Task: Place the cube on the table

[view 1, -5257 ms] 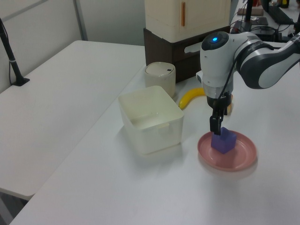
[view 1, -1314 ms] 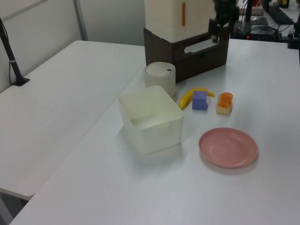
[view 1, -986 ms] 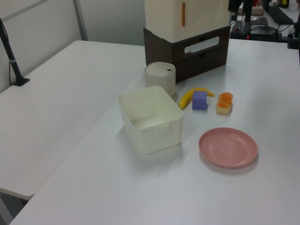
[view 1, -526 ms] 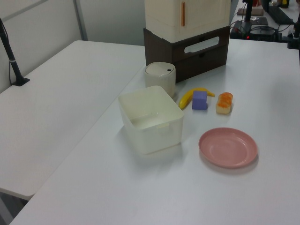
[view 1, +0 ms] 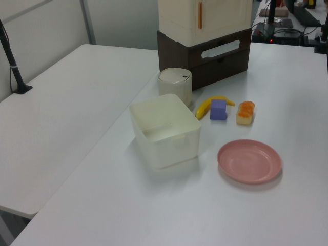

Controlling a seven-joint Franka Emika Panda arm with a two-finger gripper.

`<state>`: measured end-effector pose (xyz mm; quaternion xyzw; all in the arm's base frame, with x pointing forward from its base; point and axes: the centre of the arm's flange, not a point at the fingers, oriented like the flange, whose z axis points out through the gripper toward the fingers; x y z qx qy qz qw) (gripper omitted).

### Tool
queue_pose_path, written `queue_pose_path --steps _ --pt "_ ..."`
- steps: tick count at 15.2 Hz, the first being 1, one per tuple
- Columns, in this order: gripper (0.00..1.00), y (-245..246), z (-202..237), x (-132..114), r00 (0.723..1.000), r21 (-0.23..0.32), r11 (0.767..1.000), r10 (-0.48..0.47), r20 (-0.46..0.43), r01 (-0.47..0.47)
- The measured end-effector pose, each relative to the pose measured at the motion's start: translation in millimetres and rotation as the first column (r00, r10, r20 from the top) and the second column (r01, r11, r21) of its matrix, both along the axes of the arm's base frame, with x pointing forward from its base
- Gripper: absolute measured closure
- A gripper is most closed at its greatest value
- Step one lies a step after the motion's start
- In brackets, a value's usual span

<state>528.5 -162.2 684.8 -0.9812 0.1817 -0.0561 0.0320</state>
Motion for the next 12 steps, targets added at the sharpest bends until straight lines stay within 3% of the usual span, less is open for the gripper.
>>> queue_pose_path --steps 3,7,12 --pt "0.00 58.7 -14.8 34.4 0.997 0.013 0.997 -0.070 0.019 0.070" --pt "0.00 72.2 -23.6 42.5 0.998 -0.002 0.998 0.068 0.016 -0.068" --pt "0.00 82.1 -25.5 43.3 0.992 -0.004 0.992 0.123 0.007 -0.123"
